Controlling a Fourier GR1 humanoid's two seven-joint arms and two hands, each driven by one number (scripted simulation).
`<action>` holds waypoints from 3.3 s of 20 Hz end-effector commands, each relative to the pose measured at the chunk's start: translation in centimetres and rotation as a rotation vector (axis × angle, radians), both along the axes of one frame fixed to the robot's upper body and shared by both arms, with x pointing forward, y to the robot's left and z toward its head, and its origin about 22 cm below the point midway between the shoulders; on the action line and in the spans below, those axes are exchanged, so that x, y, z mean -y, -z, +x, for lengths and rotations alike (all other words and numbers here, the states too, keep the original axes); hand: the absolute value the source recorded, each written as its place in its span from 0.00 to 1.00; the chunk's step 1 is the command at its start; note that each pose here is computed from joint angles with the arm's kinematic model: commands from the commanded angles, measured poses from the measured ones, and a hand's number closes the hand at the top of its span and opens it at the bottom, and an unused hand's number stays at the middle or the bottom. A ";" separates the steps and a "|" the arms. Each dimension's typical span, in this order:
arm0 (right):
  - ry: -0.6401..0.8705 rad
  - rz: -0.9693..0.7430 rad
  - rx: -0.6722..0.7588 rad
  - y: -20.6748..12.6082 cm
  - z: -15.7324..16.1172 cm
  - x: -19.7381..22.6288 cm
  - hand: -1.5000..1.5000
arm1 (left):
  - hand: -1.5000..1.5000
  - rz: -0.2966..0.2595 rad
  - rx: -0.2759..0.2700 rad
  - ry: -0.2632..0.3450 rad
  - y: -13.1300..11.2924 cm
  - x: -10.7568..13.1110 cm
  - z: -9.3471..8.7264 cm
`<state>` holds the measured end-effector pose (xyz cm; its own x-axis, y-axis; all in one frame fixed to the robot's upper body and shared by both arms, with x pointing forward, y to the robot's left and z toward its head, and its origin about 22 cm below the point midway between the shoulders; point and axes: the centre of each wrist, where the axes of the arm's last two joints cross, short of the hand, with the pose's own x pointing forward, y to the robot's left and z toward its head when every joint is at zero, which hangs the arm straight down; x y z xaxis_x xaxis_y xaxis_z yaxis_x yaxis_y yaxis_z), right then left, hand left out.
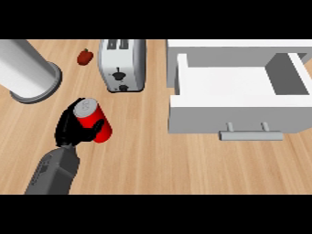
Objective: Pick up the can, place it into the drawer and close the drawer
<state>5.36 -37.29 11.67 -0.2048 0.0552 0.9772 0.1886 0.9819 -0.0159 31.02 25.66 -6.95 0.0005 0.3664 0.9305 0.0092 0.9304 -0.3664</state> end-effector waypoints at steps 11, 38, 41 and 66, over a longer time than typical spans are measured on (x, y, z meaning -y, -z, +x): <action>-0.010 0.004 0.003 0.3 0.0 -0.4 0.00 | 1.00 0.089 0.103 -0.012 -10.1 6.8 0.2; -0.016 0.020 0.018 -0.3 0.6 -1.1 0.00 | 1.00 0.184 0.160 -0.003 -25.3 16.7 9.1; -0.012 0.026 0.016 -1.0 0.2 -1.0 0.00 | 1.00 0.189 0.184 0.008 -27.7 19.7 8.5; -0.037 0.036 0.031 -0.5 3.0 -1.0 0.00 | 1.00 0.268 0.124 -0.005 -27.4 26.8 10.9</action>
